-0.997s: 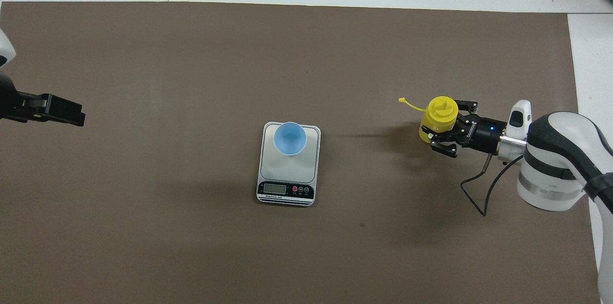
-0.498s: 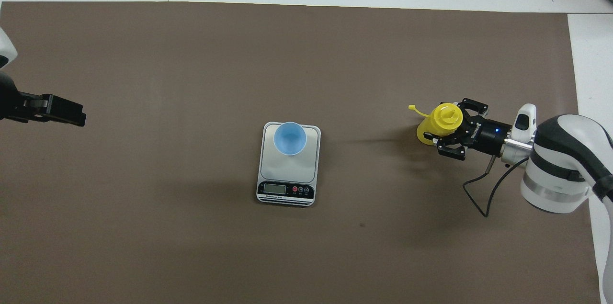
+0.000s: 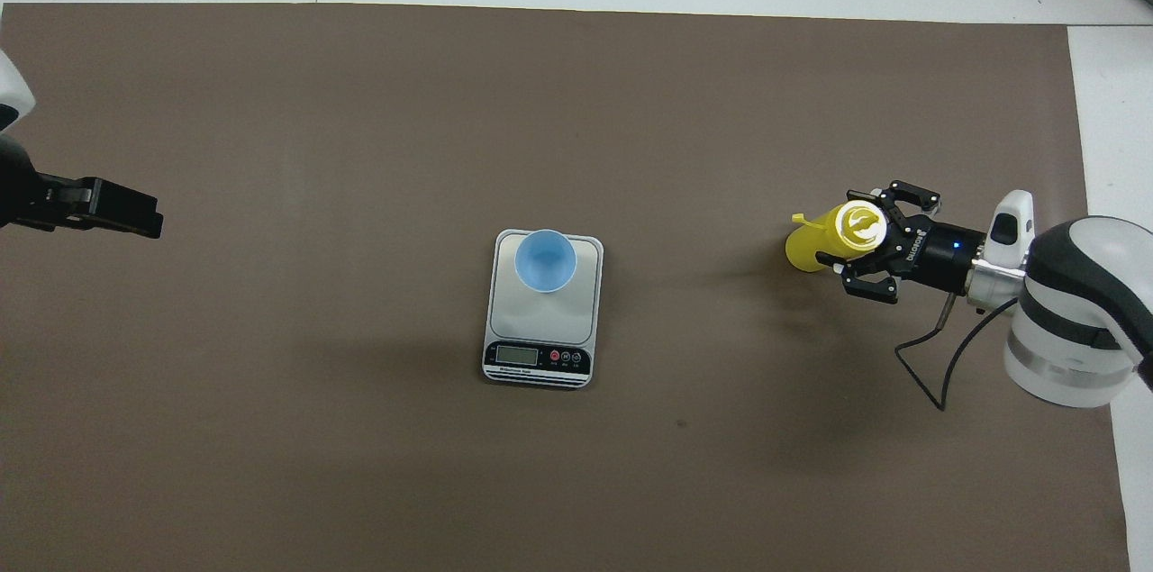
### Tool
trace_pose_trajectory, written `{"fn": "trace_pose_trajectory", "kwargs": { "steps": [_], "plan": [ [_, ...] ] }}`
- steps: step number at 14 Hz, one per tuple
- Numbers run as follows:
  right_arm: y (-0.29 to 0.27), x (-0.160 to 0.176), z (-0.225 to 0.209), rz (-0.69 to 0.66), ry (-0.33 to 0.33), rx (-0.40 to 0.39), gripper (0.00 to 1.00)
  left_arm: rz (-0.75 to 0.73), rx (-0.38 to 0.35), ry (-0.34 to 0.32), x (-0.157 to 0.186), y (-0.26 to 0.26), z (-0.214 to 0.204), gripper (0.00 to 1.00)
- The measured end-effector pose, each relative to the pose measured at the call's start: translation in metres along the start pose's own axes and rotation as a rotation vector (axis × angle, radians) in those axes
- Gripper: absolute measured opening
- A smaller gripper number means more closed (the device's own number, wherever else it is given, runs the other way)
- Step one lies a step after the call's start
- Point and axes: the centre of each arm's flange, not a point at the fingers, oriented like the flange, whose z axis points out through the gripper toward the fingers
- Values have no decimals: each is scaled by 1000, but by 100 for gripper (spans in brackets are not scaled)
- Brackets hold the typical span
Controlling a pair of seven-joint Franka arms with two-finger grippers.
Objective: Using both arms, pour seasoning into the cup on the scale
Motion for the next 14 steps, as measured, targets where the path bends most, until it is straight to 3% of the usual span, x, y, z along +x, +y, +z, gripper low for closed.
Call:
{"fn": "trace_pose_trajectory", "kwargs": {
  "steps": [4, 14],
  "plan": [
    [9, -4, -35, -139, -149, 26, 100, 0, 0, 1, 0, 0, 0, 100],
    [55, 50, -120, -354, -359, -64, 100, 0, 0, 2, 0, 0, 0, 100]
  ]
}}
